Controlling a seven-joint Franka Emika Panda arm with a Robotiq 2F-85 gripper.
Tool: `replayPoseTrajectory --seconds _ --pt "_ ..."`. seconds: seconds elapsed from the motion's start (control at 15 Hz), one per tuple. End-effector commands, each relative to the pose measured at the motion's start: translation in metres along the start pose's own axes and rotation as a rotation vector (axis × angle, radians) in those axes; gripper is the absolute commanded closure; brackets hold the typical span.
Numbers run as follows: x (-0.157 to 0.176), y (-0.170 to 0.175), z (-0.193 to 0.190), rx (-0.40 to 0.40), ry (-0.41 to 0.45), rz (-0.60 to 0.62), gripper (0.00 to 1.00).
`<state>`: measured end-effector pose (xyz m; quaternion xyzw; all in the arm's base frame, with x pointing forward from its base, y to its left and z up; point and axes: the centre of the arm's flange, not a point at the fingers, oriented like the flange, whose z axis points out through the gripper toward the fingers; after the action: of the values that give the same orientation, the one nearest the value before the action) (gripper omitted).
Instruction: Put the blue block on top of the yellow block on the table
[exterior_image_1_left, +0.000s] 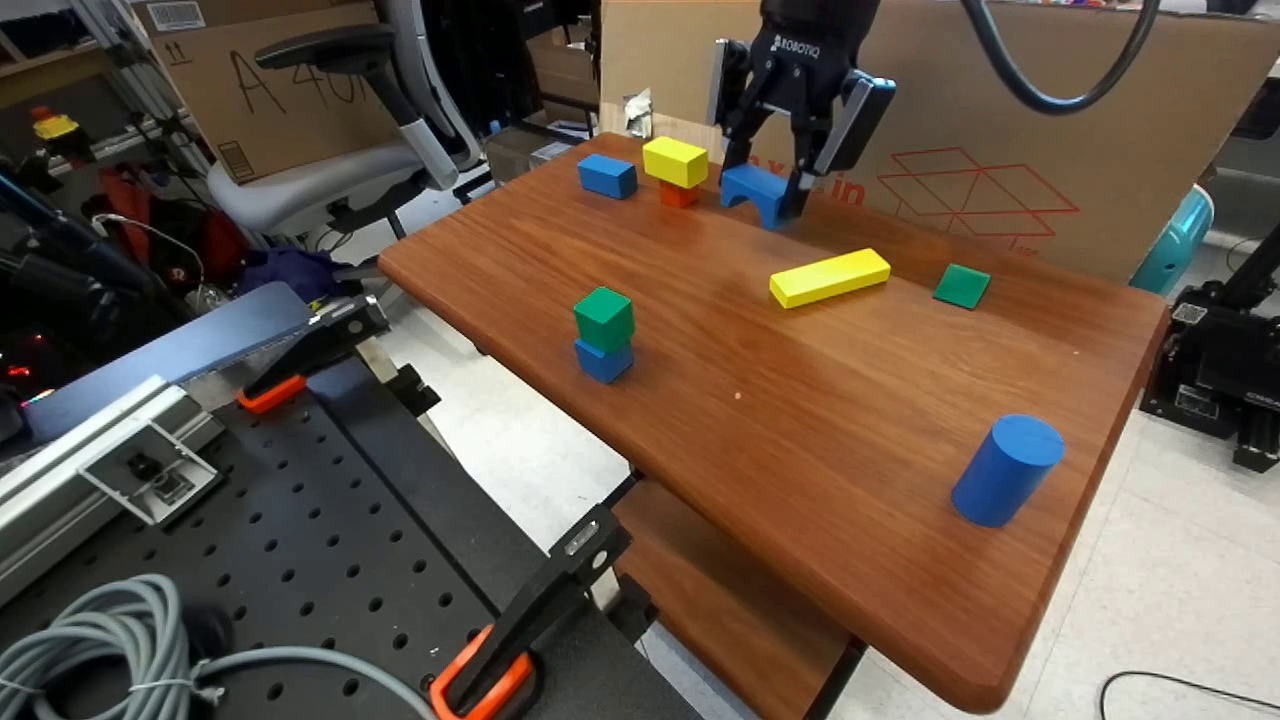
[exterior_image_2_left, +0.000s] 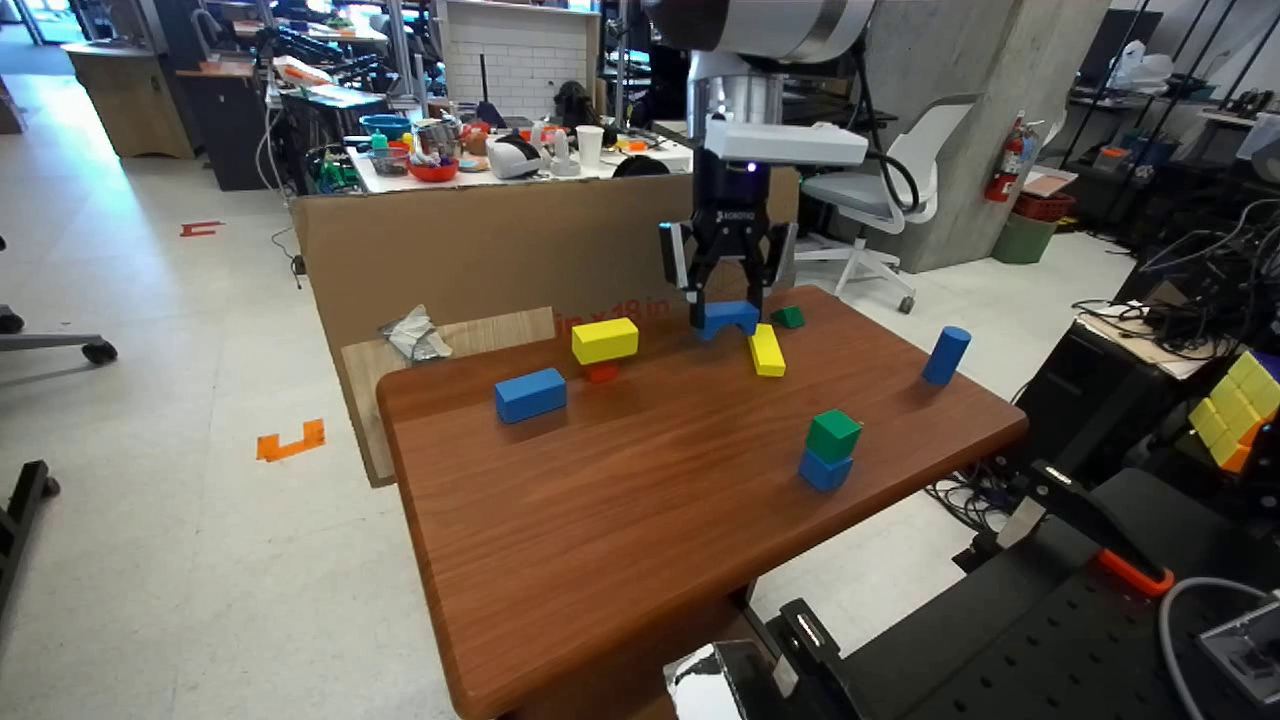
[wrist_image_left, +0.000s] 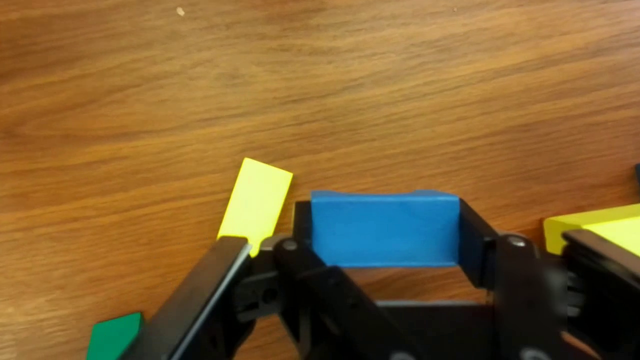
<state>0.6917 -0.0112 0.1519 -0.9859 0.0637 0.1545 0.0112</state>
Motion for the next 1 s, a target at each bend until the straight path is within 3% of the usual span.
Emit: replayPoseTrajectory --seconds 0.0,0.27,0.93 --pt "0.012 -0.010 0.010 -0.031 0.036 -0.065 0.58" --pt "0.022 -0.015 0.017 -0.036 0.021 -0.102 0.58" --pt "0.044 -0.018 0.037 -0.146 0.029 -0.202 0.58"
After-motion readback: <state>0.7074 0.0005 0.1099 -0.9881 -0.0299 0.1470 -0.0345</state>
